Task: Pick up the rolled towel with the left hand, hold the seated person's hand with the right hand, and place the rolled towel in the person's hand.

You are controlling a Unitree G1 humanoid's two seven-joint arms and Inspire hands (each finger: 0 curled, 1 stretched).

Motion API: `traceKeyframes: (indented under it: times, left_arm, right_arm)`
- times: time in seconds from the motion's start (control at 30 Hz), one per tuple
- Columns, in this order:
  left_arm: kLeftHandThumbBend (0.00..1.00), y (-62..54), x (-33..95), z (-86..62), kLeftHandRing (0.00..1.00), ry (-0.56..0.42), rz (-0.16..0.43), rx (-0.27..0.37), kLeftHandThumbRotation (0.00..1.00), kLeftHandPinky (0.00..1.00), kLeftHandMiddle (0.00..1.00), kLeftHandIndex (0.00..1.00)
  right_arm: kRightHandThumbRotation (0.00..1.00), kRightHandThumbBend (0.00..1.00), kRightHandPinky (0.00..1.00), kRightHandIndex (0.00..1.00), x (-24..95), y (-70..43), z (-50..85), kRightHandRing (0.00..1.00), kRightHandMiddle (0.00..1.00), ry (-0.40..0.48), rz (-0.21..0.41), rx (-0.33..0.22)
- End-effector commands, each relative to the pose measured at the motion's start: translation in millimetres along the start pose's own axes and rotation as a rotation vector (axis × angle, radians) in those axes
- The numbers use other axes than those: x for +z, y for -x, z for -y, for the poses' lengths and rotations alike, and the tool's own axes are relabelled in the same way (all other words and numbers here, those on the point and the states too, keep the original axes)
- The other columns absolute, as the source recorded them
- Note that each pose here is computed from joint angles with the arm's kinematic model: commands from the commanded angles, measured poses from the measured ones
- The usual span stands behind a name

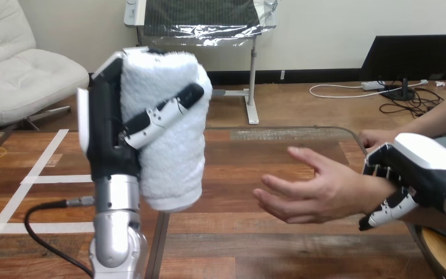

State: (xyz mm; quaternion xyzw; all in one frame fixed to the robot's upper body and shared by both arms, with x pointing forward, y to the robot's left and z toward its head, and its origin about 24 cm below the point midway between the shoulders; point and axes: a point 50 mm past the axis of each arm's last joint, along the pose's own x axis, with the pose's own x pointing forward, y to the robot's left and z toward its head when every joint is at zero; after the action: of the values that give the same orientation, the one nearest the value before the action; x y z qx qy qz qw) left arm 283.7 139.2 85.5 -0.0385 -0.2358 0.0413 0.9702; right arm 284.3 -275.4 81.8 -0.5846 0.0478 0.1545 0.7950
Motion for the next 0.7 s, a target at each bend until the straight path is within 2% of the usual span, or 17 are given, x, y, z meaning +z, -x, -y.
traceKeyframes:
  times: [0.0, 0.17, 0.27, 0.67]
  left_arm:
    - [0.45, -21.1, 7.1, 19.9, 0.24, 0.014, 0.096, -0.056, 0.00, 0.20, 0.31, 0.36]
    - [0.46, -20.3, -3.5, 25.1, 0.25, 0.005, 0.078, -0.072, 0.00, 0.21, 0.32, 0.37]
    - [0.50, -20.0, -9.1, 28.1, 0.26, -0.007, 0.071, -0.083, 0.00, 0.22, 0.33, 0.38]
    - [0.51, -19.5, -23.7, 43.4, 0.27, 0.008, 0.037, -0.094, 0.00, 0.23, 0.34, 0.40]
  right_arm:
    - [0.14, 0.88, 0.27, 0.39, 8.8, -3.4, 15.3, 0.31, 0.36, -0.039, 0.025, -0.061]
    - [0.15, 0.88, 0.28, 0.39, 12.4, -3.5, 19.5, 0.31, 0.36, -0.059, 0.039, -0.074]
    - [0.16, 0.88, 0.28, 0.39, 14.4, -3.5, 21.3, 0.31, 0.36, -0.065, 0.044, -0.078]
    - [0.16, 0.89, 0.30, 0.40, 21.7, -3.5, 25.7, 0.33, 0.38, -0.075, 0.080, -0.104]
